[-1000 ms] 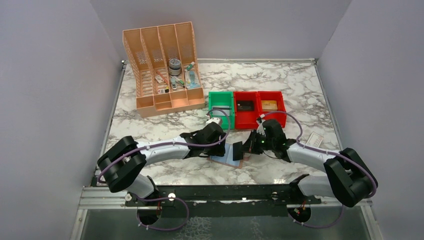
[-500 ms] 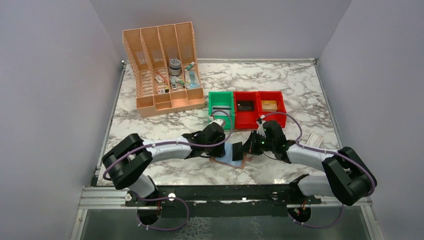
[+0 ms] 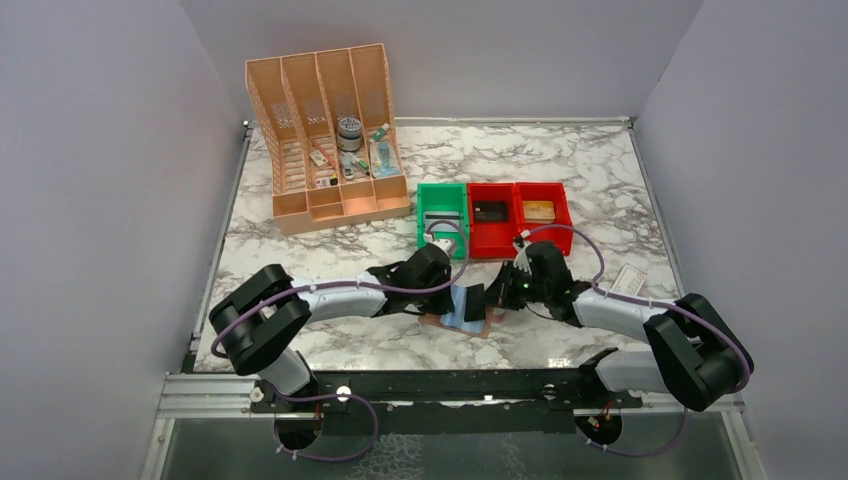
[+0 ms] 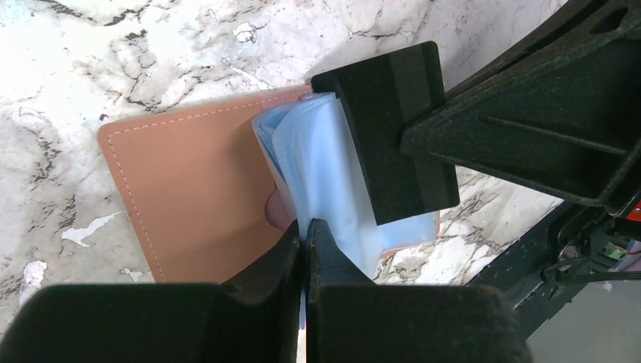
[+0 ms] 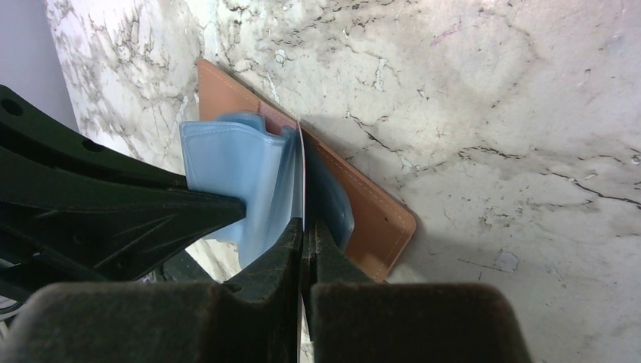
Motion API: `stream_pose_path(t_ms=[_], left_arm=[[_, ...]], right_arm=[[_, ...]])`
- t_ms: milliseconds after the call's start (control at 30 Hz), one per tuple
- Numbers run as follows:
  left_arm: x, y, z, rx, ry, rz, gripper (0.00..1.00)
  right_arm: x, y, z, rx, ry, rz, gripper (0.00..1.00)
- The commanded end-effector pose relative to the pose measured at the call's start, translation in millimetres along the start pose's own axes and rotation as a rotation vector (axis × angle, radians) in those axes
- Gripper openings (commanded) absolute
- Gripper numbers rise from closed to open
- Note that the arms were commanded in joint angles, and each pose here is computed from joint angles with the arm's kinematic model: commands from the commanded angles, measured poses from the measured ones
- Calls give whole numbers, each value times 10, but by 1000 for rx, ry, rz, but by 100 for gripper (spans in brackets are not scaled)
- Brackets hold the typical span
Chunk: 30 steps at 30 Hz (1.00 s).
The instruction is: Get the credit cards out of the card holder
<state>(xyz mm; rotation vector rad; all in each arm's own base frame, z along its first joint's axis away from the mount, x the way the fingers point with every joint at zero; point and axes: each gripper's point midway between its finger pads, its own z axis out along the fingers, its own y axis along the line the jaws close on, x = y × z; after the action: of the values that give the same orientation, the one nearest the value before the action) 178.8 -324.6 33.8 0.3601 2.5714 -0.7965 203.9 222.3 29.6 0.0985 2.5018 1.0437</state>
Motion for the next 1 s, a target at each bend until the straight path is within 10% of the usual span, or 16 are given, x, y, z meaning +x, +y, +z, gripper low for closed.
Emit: stream_pose_path(t_ms=[0, 500, 733, 967], left_arm=[[5, 39, -8, -50, 10, 8, 0], [-56, 355, -303, -194, -96, -42, 0], [-141, 341, -396, -201, -133, -53, 53], [-350, 220, -488, -191, -183, -35, 67]], right_arm=[[54, -127, -7, 52, 11, -27, 1], [-221, 76, -213, 62, -77, -89, 1], [-449, 113, -377, 124, -164, -139, 1], [-748, 160, -635, 194, -302, -196, 1]])
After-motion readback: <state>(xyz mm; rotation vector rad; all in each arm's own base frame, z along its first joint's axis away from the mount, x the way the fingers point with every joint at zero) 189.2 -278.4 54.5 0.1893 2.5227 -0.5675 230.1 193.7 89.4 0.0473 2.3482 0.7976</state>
